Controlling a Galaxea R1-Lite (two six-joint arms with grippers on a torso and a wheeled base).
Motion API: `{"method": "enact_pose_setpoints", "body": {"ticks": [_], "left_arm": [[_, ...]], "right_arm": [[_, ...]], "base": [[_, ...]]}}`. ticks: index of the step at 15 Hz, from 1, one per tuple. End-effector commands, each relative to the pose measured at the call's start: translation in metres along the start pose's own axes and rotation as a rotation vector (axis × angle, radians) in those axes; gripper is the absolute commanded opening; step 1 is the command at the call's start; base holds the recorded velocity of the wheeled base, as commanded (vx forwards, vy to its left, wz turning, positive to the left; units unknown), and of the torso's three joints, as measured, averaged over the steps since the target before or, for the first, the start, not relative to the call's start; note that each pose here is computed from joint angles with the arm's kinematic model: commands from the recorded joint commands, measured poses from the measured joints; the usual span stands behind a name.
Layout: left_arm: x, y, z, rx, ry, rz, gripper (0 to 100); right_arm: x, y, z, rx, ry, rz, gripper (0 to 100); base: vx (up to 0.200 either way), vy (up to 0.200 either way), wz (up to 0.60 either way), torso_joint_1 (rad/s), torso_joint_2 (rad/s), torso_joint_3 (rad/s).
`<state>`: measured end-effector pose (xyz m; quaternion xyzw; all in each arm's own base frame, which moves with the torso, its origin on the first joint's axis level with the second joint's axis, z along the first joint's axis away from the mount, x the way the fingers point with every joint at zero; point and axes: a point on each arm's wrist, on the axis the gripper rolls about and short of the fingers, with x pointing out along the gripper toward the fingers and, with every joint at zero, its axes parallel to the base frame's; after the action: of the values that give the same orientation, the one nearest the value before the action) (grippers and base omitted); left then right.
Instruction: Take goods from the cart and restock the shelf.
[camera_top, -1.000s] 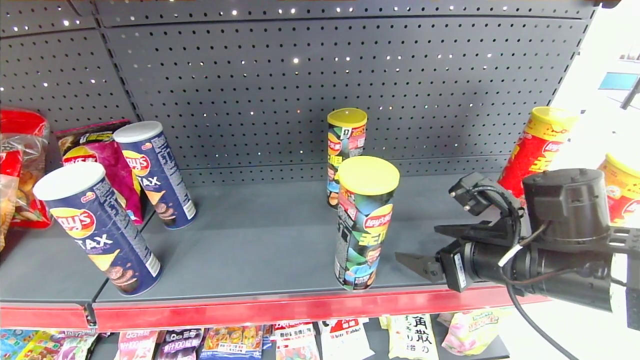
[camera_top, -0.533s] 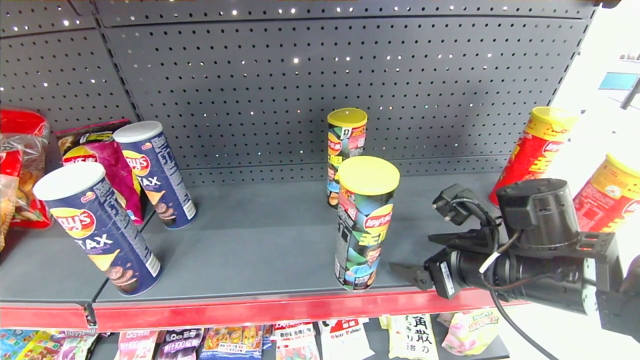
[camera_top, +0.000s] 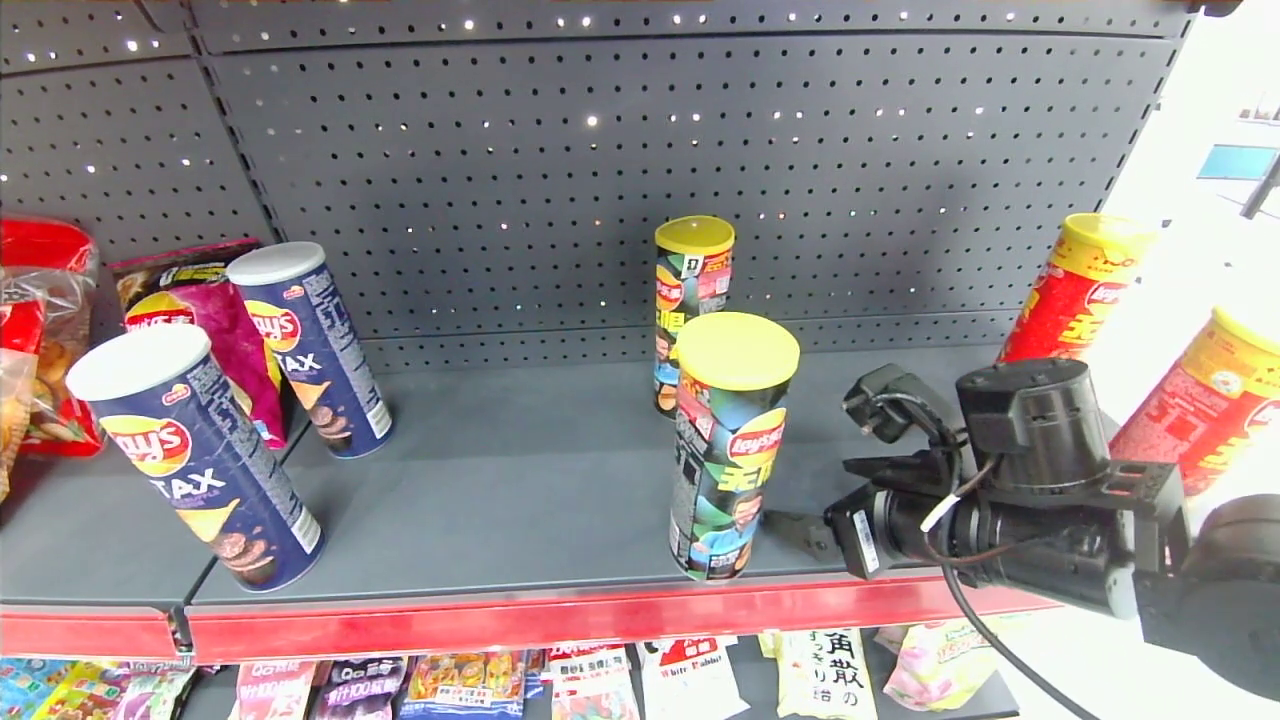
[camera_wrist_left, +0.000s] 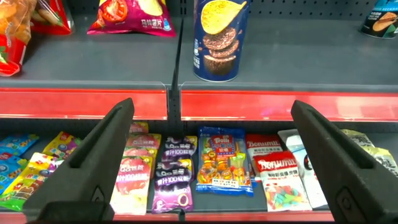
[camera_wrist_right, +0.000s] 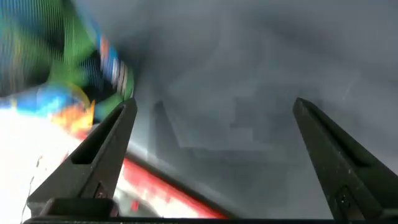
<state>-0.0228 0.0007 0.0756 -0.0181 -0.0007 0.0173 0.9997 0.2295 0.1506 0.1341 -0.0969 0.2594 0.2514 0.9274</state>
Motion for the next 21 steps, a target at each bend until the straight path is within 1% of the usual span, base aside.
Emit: {"method": "enact_pose_setpoints", "body": {"ticks": [1, 7, 21], "left_arm": [[0.0, 0.0, 0.0, -0.001, -0.001, 0.001, 100], [0.0, 0.0, 0.0, 0.001, -0.001, 0.001, 100], [0.0, 0.0, 0.0, 0.001, -0.001, 0.001, 100]], "right_arm": [[0.005, 0.0, -0.002, -0.003, 0.013, 0.0, 100], [0.009, 0.003, -0.004, -0.01, 0.026, 0.008, 100], [0.004, 0.024, -0.006, -0.051, 0.025, 0.069, 100]], "base": [[0.0, 0.0, 0.0, 0.0, 0.0, 0.0], [0.0, 0.0, 0.0, 0.0, 0.0, 0.0], [0.0, 0.0, 0.0, 0.0, 0.0, 0.0]]}}
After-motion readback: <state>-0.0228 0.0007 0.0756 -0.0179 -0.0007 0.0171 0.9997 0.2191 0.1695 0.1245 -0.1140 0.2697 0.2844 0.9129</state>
